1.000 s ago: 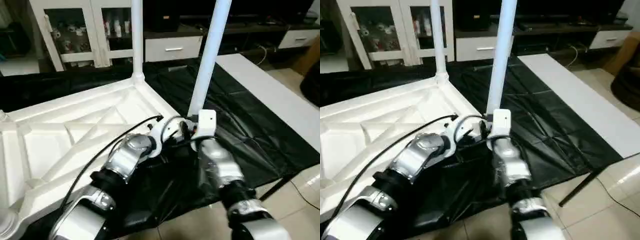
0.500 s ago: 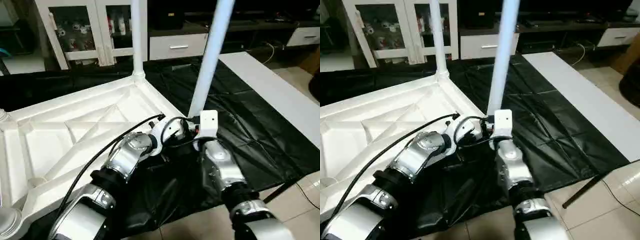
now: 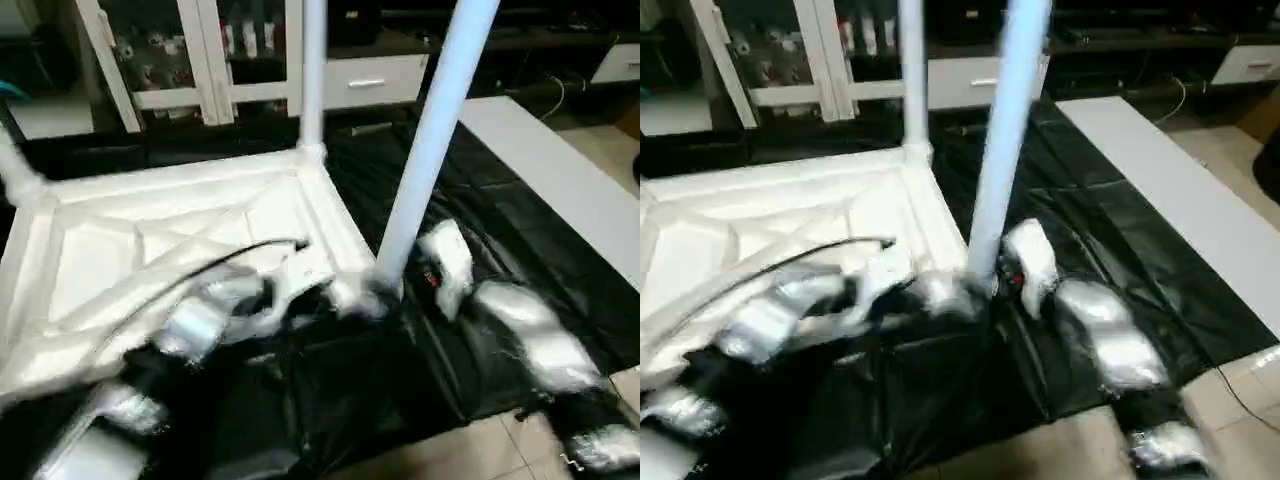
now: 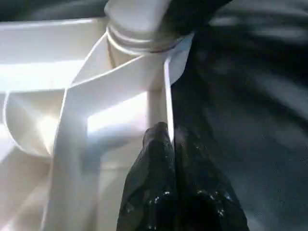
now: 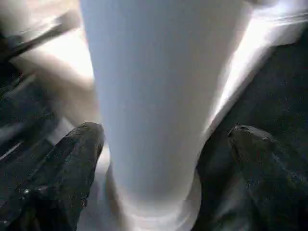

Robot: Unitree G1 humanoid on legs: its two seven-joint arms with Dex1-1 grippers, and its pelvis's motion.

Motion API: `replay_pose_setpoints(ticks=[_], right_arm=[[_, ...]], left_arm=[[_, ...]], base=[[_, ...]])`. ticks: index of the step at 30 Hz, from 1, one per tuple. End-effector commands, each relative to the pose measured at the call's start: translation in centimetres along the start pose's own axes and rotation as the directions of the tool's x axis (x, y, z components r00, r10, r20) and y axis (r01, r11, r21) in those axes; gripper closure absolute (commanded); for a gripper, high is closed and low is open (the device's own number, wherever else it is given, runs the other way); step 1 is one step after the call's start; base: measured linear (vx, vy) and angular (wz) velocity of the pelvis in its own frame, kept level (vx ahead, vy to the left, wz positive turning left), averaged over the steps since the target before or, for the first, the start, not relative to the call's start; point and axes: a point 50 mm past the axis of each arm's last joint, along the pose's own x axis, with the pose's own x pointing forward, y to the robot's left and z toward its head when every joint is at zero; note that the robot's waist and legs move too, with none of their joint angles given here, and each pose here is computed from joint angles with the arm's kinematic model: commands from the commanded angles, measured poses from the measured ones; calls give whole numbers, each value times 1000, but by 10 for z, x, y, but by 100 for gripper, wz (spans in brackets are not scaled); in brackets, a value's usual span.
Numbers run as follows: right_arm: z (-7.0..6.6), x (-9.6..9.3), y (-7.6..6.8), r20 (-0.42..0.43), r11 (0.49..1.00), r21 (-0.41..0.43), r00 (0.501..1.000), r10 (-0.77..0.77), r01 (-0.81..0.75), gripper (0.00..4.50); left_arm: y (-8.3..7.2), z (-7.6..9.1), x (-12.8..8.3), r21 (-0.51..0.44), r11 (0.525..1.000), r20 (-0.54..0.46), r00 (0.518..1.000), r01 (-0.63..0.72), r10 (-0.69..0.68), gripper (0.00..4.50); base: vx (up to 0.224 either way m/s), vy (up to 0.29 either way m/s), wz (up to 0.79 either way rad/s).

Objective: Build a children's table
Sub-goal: Rotate leg to tighten

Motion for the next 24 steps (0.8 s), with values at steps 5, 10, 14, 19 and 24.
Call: replay_pose_setpoints(ticks=[5, 10, 14, 19, 24], right_arm=[[2, -4, 20, -52, 967, -22, 966, 252, -254, 4], [5, -10, 23, -74, 939, -11, 936, 343, -345, 4], [6, -12, 22, -76, 930, 6, 927, 368, -368, 20], [2, -13, 23, -102, 923, 22, 917, 385, -385, 72], [0, -13, 24, -119, 921, 17, 914, 389, -390, 102]], left_arm=[[-34, -35, 12, -121, 962, -153, 953, 243, -260, 450], [-38, -30, 11, -120, 956, -150, 947, 266, -283, 450], [-38, -29, 10, -121, 956, -153, 946, 268, -285, 450], [-39, -29, 10, -123, 957, -160, 946, 265, -282, 450], [-39, -30, 9, -125, 957, -166, 945, 263, -282, 450]], base=[[0, 0, 0], [0, 0, 0], [0, 0, 0], [0, 0, 0], [0, 0, 0]])
